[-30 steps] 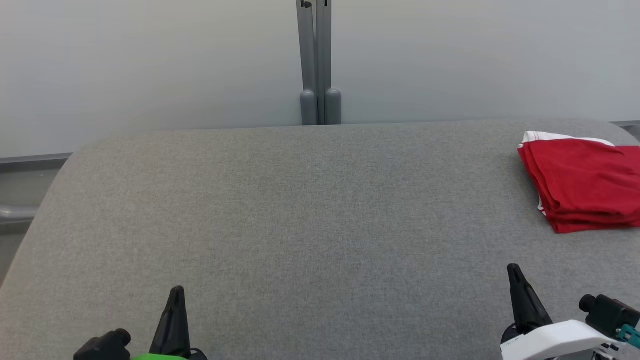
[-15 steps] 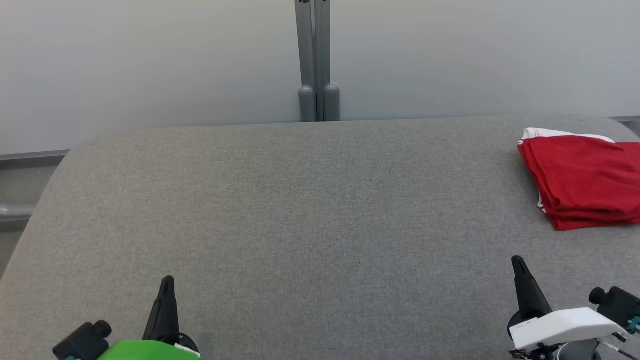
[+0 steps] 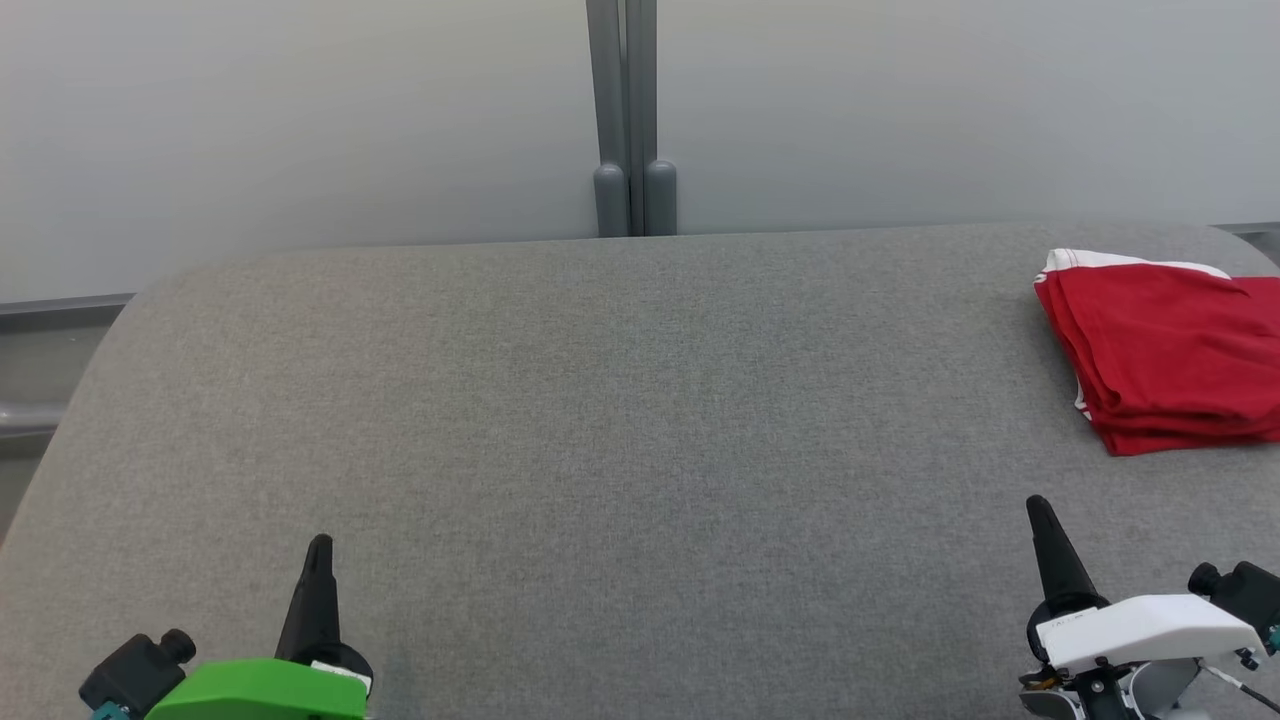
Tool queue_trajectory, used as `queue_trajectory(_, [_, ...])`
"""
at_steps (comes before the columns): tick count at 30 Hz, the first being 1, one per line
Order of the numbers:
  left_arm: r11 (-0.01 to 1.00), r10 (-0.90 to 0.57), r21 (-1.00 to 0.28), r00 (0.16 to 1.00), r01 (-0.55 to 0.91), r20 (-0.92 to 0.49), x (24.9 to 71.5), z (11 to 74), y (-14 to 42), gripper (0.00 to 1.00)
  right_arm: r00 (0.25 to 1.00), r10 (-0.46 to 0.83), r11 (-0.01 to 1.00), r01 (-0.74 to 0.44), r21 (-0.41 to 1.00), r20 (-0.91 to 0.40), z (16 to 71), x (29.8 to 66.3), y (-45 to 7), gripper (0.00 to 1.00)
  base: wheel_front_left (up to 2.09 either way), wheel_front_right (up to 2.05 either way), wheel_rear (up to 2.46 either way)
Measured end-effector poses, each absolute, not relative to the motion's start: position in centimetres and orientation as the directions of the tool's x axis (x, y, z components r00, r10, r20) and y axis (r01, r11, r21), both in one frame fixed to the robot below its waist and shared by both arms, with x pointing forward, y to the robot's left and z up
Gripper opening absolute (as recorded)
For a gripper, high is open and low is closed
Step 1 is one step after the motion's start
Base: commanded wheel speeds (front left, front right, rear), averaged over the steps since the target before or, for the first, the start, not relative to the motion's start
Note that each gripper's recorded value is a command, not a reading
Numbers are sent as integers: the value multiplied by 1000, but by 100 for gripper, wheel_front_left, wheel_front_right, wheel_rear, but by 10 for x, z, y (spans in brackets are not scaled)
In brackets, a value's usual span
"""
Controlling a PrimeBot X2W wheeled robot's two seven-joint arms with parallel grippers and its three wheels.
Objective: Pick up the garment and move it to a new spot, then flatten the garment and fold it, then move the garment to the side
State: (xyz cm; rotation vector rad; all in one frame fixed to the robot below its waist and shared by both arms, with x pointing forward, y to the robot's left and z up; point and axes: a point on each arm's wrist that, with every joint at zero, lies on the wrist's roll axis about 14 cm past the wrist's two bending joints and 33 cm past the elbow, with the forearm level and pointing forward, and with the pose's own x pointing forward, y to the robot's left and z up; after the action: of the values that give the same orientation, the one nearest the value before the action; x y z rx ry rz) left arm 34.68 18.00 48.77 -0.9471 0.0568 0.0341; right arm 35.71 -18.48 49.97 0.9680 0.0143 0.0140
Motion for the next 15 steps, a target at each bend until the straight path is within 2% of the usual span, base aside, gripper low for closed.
queue_trajectory(15, [435, 2, -898, 998, -59, -64, 358, 490, 185, 0, 1000, 9, 420, 10, 907, -15, 501, 366, -189, 0, 0, 0, 0])
